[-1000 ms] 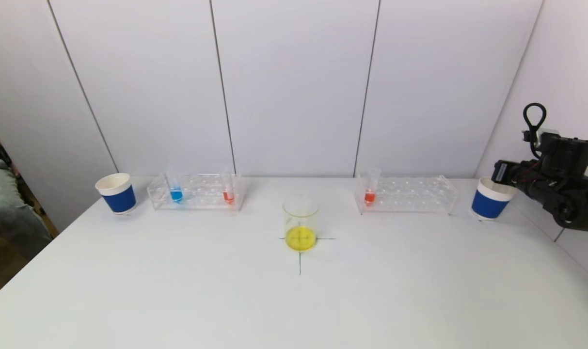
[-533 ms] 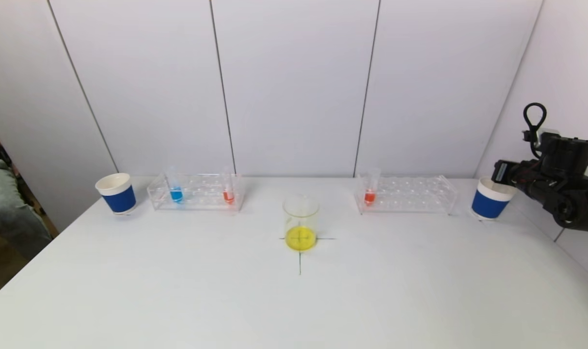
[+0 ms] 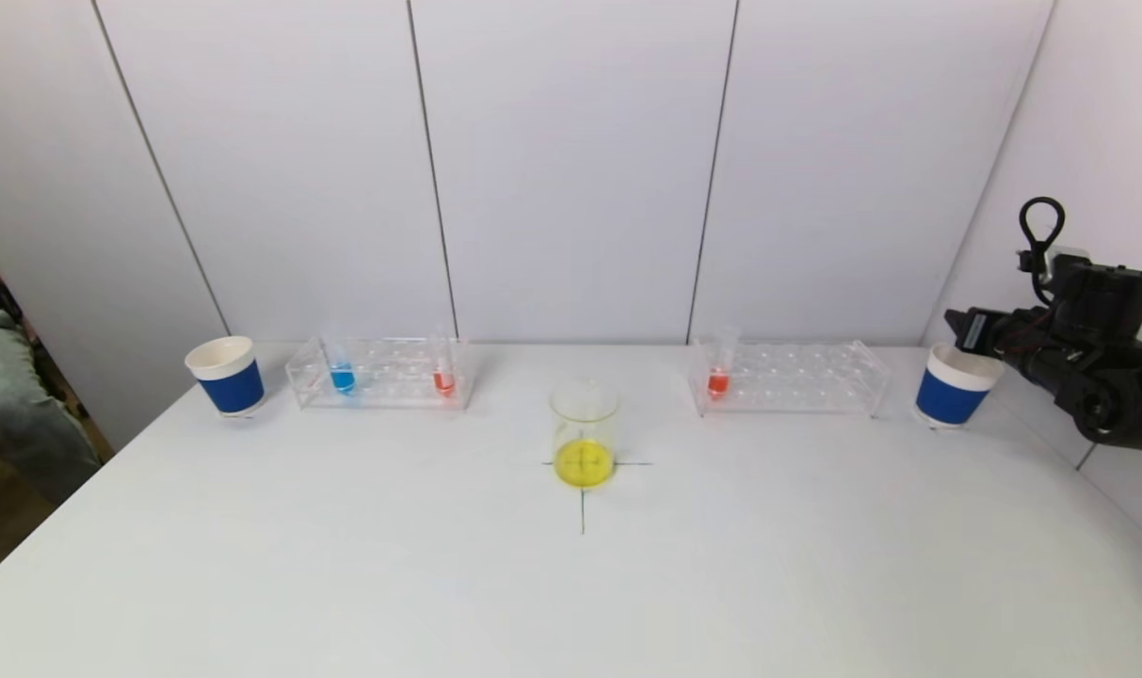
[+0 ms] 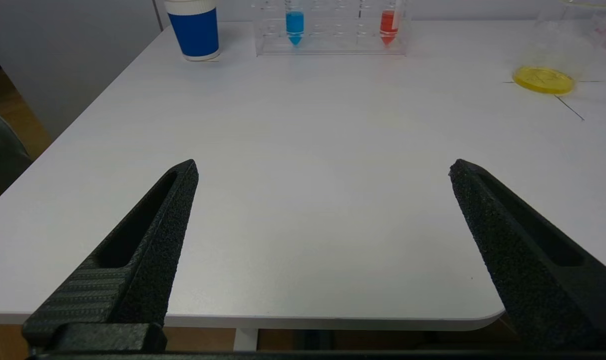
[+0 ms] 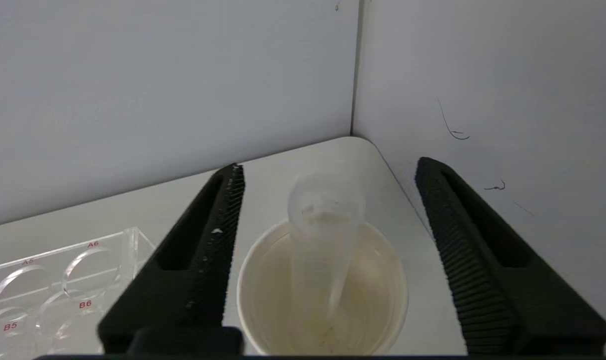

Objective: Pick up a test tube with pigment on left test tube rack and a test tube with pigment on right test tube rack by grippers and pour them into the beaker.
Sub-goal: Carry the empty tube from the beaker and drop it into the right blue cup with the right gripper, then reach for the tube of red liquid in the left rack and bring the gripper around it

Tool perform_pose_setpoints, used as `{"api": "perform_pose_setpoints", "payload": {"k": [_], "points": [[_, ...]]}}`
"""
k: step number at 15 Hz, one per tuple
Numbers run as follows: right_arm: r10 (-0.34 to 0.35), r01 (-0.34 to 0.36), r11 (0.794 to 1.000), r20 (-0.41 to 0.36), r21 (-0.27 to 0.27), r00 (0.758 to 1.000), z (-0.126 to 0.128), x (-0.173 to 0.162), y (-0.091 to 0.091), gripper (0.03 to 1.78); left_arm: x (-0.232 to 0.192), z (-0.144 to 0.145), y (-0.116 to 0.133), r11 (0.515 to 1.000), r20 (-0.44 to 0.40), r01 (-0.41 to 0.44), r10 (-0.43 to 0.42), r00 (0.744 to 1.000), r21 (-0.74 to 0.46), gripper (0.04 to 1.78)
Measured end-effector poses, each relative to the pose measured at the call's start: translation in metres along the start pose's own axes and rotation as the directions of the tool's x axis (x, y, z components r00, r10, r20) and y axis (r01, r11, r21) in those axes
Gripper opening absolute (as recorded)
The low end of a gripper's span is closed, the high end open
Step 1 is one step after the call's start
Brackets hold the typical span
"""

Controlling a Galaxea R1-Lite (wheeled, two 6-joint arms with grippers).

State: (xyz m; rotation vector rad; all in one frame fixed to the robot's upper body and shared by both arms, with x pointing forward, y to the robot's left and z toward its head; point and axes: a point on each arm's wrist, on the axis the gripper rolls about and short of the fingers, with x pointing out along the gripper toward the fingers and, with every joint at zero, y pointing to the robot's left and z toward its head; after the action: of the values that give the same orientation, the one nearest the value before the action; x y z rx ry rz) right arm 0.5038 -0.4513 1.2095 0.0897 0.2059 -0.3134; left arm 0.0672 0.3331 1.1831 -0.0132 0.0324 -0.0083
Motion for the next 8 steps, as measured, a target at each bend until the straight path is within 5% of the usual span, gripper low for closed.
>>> {"api": "perform_pose_setpoints", "payload": {"k": [4, 8], "points": [[0.003, -0.003, 1.000, 0.002, 0.000, 1.000, 0.000, 0.000, 0.000, 1.72, 0.000, 0.000, 0.000, 1.000, 0.000, 0.000, 0.000, 1.000, 0.000, 1.76], [0.033, -0.034, 0.999, 0.034, 0.004, 0.999, 0.015, -0.010, 0.003, 1.77, 0.000, 0.000, 0.000, 1.000, 0.000, 0.000, 0.000, 1.000, 0.000, 1.76]]}}
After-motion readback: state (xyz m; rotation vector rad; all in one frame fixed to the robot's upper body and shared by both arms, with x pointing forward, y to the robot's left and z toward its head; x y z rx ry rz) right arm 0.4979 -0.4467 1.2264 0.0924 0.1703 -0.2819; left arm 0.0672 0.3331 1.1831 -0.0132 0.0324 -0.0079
